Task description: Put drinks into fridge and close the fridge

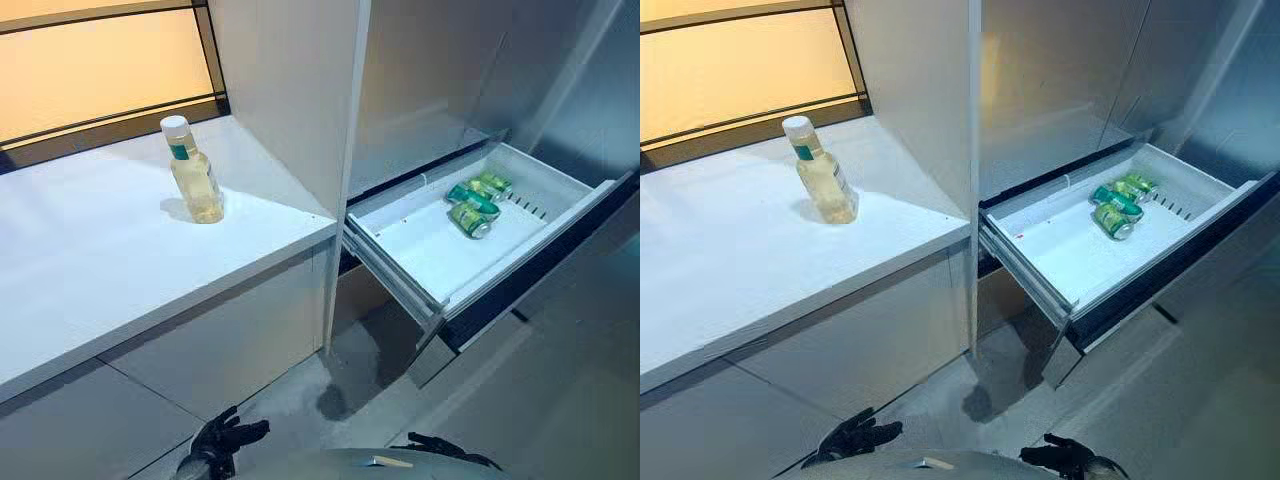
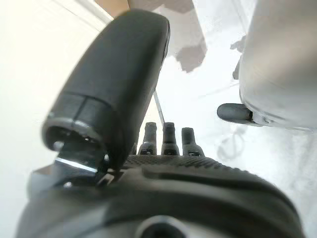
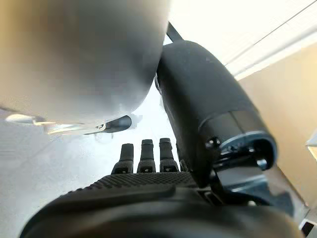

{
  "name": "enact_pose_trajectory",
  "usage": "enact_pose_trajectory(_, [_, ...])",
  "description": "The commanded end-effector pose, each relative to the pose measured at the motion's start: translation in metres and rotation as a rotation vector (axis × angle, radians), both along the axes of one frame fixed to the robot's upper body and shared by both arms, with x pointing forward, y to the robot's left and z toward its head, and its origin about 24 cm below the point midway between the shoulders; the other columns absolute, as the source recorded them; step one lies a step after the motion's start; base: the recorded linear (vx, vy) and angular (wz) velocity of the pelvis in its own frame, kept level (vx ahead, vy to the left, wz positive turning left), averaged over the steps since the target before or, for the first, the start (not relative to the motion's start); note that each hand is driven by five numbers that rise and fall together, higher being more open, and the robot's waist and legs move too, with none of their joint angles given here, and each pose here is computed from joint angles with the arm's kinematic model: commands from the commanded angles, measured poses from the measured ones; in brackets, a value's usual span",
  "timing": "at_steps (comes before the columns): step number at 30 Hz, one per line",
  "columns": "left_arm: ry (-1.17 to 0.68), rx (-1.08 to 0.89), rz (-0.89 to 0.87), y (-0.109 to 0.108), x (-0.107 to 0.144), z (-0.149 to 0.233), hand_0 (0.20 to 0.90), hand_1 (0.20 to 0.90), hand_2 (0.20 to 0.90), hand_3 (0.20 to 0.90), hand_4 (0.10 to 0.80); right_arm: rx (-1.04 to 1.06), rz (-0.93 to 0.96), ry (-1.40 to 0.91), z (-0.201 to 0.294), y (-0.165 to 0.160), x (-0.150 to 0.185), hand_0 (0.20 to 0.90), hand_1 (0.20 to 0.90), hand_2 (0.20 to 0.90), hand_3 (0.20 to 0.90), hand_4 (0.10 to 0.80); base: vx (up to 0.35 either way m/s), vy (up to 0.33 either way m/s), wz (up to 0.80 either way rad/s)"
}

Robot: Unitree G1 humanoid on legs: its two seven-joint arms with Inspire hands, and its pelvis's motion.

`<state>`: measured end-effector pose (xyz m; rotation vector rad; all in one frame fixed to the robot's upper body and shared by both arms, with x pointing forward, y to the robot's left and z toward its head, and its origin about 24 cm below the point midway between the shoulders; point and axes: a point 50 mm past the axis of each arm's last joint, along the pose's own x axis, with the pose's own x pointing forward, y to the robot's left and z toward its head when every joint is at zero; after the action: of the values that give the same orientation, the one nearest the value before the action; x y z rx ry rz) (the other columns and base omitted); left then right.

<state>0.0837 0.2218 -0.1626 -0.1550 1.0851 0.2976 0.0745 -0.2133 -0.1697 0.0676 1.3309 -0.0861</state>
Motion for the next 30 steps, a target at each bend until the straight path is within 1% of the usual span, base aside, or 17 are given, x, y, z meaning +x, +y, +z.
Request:
enact_pose_trajectory(1, [-0.104,-0.013,-0.052,-0.007,0.032,0.008,0.9,0.9,0.9,0.9,0.8,-0.007,0.01,0.025,0.001,-0.007,-0.001,0.9,0.9,0.9,0.9,0.8,0.0,0.0,0.0])
enact_pose_trajectory(7, [-0.135,-0.018,-0.05,-0.007,0.036,0.009,0.9,0.9,0.9,0.9,0.8,-0.006,0.021,0.026,0.0,-0.006,-0.003,0.9,0.9,0.9,0.9,0.8,0.0,0.0,0.0])
enact_pose_trajectory(16, [-0.159,-0.059,-0.117,-0.013,0.04,0.011,0.9,0.9,0.9,0.9,0.8,-0.007,0.05,0.032,0.0,-0.006,-0.004,0.9,0.9,0.9,0.9,0.8,0.0,0.0,0.0])
enact_pose_trajectory(20, [-0.178,-0.082,-0.177,-0.017,0.044,0.012,0.9,0.9,0.9,0.9,0.8,-0.006,0.059,0.036,0.001,-0.006,-0.003,0.9,0.9,0.9,0.9,0.8,0.0,0.0,0.0])
enact_pose_trajectory(24, [-0.232,-0.099,-0.282,-0.025,0.052,0.017,0.9,0.9,0.9,0.9,0.8,0.006,0.068,0.024,0.001,-0.006,-0.002,0.9,0.9,0.9,0.9,0.8,0.0,0.0,0.0])
enact_pose_trajectory(26, [-0.277,-0.091,-0.409,-0.033,0.062,0.022,0.9,0.9,0.9,0.9,0.8,0.014,0.07,0.01,0.001,-0.005,-0.001,0.9,0.9,0.9,0.9,0.8,0.0,0.0,0.0])
enact_pose_trajectory(27, [-0.288,-0.082,-0.44,-0.034,0.064,0.023,0.9,0.9,0.9,0.9,0.8,0.013,0.07,0.011,0.001,-0.005,0.0,0.9,0.9,0.9,0.9,0.8,0.0,0.0,0.0])
enact_pose_trajectory(30, [-0.365,-0.043,-0.652,-0.047,0.079,0.033,0.9,0.9,0.9,0.9,0.8,0.01,0.074,0.009,0.002,-0.007,0.001,0.9,0.9,0.9,0.9,0.8,0.0,0.0,0.0])
